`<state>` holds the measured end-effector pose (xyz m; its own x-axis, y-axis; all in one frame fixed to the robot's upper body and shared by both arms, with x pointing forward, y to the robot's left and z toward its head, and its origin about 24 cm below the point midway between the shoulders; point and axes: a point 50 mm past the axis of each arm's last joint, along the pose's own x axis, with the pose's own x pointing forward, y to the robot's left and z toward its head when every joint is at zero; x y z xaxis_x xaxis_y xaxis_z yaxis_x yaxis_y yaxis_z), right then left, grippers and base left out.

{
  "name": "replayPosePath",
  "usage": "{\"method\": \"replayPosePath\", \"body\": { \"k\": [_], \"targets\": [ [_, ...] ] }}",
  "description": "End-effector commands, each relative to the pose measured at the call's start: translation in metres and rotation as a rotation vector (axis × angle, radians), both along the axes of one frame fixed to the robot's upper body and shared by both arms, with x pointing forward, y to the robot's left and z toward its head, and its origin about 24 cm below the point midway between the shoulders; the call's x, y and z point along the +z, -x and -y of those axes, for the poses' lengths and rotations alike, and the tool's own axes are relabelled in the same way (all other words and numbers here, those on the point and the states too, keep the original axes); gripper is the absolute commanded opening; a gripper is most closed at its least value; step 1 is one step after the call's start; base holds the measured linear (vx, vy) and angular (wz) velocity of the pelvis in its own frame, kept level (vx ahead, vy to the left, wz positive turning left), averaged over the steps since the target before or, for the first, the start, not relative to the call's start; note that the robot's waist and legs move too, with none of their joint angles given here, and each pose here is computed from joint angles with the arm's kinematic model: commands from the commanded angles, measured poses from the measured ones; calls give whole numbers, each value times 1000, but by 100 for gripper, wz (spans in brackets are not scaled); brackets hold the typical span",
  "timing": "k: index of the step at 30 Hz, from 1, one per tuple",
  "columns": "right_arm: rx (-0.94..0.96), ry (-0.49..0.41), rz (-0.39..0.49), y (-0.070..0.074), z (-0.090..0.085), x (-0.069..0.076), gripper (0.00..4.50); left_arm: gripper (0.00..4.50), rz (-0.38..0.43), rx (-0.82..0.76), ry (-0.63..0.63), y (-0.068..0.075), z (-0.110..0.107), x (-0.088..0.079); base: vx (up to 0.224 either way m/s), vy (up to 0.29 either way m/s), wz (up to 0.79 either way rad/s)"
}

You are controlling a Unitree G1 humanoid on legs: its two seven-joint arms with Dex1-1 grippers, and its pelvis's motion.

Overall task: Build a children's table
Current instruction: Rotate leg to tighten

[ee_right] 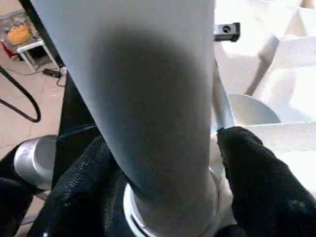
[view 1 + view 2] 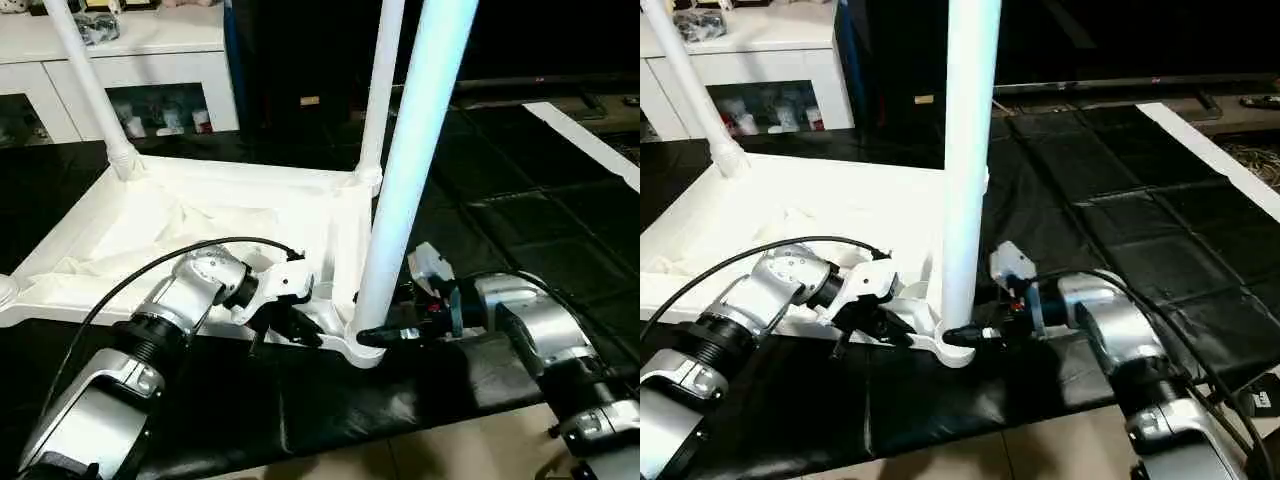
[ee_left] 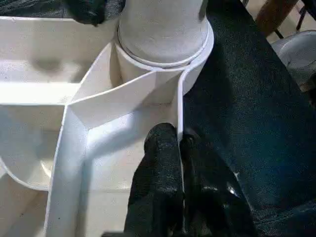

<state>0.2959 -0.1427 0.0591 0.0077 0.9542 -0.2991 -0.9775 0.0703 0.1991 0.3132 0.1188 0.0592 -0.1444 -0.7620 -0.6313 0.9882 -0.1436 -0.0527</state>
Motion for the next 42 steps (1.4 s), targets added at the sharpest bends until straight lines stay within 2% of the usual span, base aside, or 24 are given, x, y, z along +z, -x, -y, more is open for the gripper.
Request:
{"method": "replayPosePath", "body": {
  "k": [1, 5, 13, 17, 18, 20, 22, 24, 29, 31, 33, 35, 37, 39, 42],
  "targets": [
    [10, -9, 3, -3, -1, 5, 275, 0, -5, -39, -6, 1, 6, 0, 0, 0, 0],
    [20, -23, -10, -4, -3, 5, 231, 0, -2, -29, -7, 1, 6, -1, 0, 0, 0],
    [25, -32, -18, -2, -5, 3, 211, 0, 1, 12, 8, -2, 6, 0, 0, 0, 0],
    [-95, -53, -9, -6, -6, 0, 208, 0, -4, 144, 68, -10, 11, 2, 0, 0, 0],
    [-172, -38, -20, -8, -8, -3, 207, 0, -3, 217, 107, -14, 16, 4, 0, 0, 0],
    [-206, -29, -19, -10, -9, -5, 206, 0, -3, 246, 123, -16, 18, 4, 0, 0, 0],
    [-379, -1, -15, -19, -18, -12, 204, 0, -13, 370, 191, -21, 32, 6, 0, 0, 0],
    [-443, 0, -22, -23, -22, -14, 203, 0, -22, 404, 210, -22, 38, 6, 0, 0, 0],
    [-636, -21, -72, -33, -47, -18, 201, 0, -23, 566, 258, -28, 61, 6, 0, 0, 0],
    [-669, -41, -86, -35, -56, -16, 201, 0, -29, 598, 275, -29, 67, 7, 0, 0, 0],
    [-678, -15, -43, -37, -66, -15, 201, 0, -31, 614, 284, -30, 72, 8, 0, 0, 0],
    [-648, 4, -3, -34, -68, -16, 201, 0, -23, 613, 277, -30, 70, 8, 0, 0, 0],
    [-639, 2, -4, -34, -68, -16, 201, 0, -19, 611, 274, -30, 69, 8, 0, 0, 0],
    [-625, -23, -23, -29, -59, -18, 255, 0, 13, 584, 247, -30, 60, 6, 0, 0, 0],
    [-612, -24, -16, -27, -53, -18, 282, 0, 25, 562, 237, -30, 56, 6, 0, 0, 0]
  ]
}}
